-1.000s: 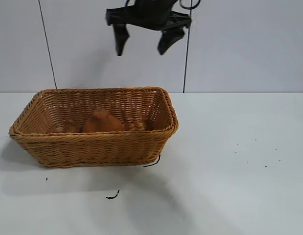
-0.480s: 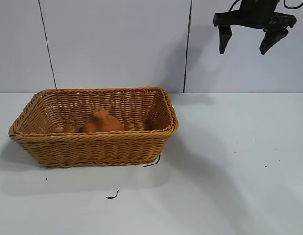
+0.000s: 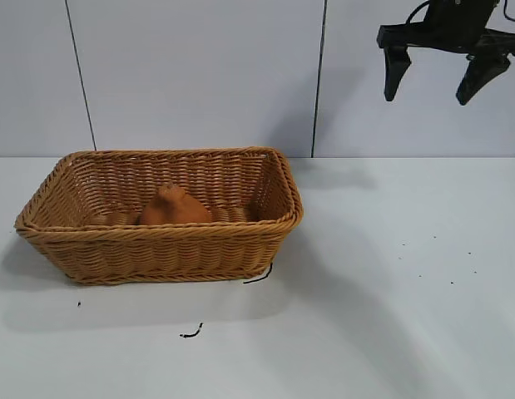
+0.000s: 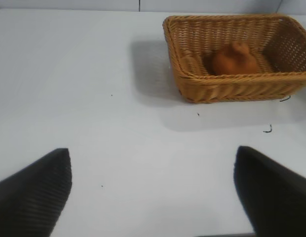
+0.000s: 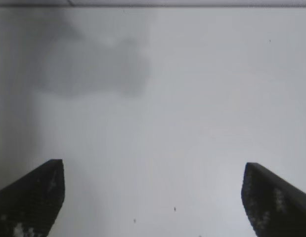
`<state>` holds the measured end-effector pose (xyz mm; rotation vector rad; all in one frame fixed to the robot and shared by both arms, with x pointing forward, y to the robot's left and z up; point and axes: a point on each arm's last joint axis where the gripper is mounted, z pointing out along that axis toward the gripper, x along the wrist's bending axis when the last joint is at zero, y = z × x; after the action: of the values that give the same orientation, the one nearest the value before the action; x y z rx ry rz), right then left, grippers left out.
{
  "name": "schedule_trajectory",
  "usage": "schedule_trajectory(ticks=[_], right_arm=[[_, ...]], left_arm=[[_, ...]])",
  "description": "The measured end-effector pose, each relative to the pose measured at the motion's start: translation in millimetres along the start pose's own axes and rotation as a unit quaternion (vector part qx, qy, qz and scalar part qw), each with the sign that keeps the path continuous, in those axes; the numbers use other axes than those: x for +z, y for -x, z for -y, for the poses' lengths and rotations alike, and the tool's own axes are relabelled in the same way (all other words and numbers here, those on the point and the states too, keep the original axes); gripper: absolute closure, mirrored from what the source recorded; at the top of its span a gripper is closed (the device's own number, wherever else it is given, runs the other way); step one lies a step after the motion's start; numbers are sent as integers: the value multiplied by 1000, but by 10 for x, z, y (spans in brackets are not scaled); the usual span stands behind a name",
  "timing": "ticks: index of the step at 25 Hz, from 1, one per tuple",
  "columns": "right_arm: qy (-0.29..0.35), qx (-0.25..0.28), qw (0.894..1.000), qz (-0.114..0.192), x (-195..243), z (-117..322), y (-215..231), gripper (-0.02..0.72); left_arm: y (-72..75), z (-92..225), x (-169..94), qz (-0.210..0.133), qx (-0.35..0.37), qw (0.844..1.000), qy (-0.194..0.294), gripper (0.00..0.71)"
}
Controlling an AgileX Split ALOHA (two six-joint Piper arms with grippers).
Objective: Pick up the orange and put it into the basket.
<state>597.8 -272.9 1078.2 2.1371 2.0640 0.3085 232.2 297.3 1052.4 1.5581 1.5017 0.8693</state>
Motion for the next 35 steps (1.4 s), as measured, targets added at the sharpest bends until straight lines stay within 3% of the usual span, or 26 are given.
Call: schedule_trajectory(ticks=[5,10,19,25,32,35], right_arm=[[0,-10,1000,1,-375,856,79,8],[10,-15,1000,6,-463,1646,174,8],[139,-24,990,-5,-294,2766,297,8],[283,-34,959,-14,-526,3112,330,8],[415,-34,909,-24,-700,3522,372,8],[425,-33,904,-25,-708,3559,376,8]], left_arm=[[0,0,0,0,0,1000,0,71],[0,0,0,0,0,1000,0,71],[0,0,0,0,0,1000,0,71],[0,0,0,0,0,1000,0,71],[0,0,0,0,0,1000,0,71],[0,0,0,0,0,1000,0,71]])
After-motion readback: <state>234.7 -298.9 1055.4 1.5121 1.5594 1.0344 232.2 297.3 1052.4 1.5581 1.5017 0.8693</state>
